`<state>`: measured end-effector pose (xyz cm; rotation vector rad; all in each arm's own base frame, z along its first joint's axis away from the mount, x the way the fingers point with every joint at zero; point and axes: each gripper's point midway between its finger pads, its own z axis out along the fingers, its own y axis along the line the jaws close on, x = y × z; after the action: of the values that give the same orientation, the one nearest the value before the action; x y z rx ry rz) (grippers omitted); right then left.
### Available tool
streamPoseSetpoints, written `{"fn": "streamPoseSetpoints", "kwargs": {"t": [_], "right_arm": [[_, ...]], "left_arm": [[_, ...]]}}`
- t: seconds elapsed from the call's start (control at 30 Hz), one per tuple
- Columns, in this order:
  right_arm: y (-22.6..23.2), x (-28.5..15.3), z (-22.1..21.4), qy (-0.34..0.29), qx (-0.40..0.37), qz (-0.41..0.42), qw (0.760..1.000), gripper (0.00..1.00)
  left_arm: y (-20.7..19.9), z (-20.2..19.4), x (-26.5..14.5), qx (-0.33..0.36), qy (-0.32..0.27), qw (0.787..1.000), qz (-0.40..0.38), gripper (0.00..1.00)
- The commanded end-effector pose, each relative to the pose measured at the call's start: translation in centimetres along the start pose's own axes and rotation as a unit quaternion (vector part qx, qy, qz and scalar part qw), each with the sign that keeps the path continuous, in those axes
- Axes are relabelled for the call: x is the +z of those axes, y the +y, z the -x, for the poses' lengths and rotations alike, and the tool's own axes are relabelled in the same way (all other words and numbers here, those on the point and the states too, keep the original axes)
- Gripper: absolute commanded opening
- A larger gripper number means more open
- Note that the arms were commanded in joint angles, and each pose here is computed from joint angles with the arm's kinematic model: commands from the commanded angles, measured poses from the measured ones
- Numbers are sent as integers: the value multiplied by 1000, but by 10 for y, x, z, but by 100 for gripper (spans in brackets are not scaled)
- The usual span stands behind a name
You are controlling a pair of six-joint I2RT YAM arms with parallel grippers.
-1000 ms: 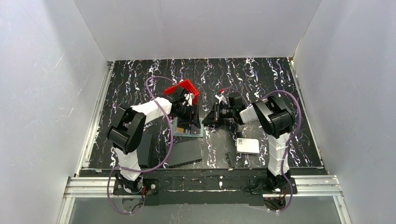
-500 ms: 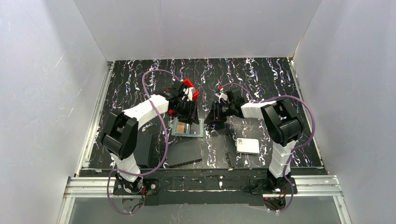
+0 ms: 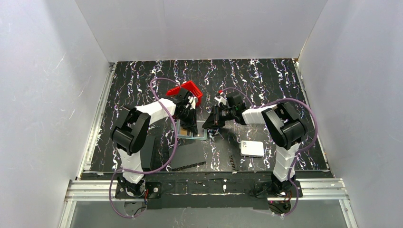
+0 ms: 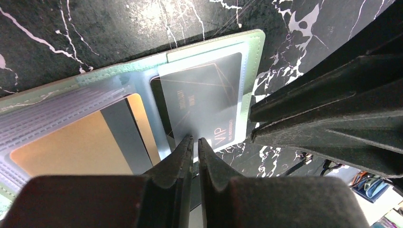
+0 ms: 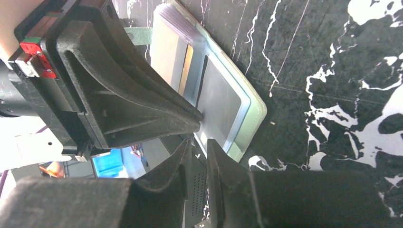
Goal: Put the credit cards into the card holder
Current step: Insert the credit card into the card holder.
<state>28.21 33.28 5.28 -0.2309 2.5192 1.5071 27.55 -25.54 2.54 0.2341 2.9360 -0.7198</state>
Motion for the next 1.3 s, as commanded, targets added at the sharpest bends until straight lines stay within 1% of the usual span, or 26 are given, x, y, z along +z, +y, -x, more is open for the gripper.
{"fn": "streamPoseSetpoints", "kwargs": {"t": [0.0,0.17,0.3,0.57,0.77,0.97,1.17,1.23,1.27], "right_arm": [[0,3,-1,-2,1,14,1000,28],[-6,4,-4,1,6,5,1000,32],[-9,5,-8,6,9,1,1000,32],[-14,11,-16,17,10,2,1000,33],[-3,18,-16,13,23,30,999,32],[17,15,-10,6,23,61,998,33],[34,13,-11,8,12,70,997,33],[41,12,-10,10,7,75,997,33],[44,11,-10,10,4,77,997,35]], "left_arm": [[10,-1,-8,4,-15,1000,16,7],[18,-8,-5,-5,-8,1000,23,3],[22,-11,-5,-10,-10,1000,26,1],[22,-13,-5,-12,-11,1000,20,0],[17,-16,-1,-22,-5,1000,0,0],[17,-18,0,-23,-4,1000,-4,0],[8,-12,-11,-20,-16,1000,-14,0],[1,-7,-22,-16,-24,999,-17,6],[-3,-2,-31,-12,-33,999,-19,11]]}}
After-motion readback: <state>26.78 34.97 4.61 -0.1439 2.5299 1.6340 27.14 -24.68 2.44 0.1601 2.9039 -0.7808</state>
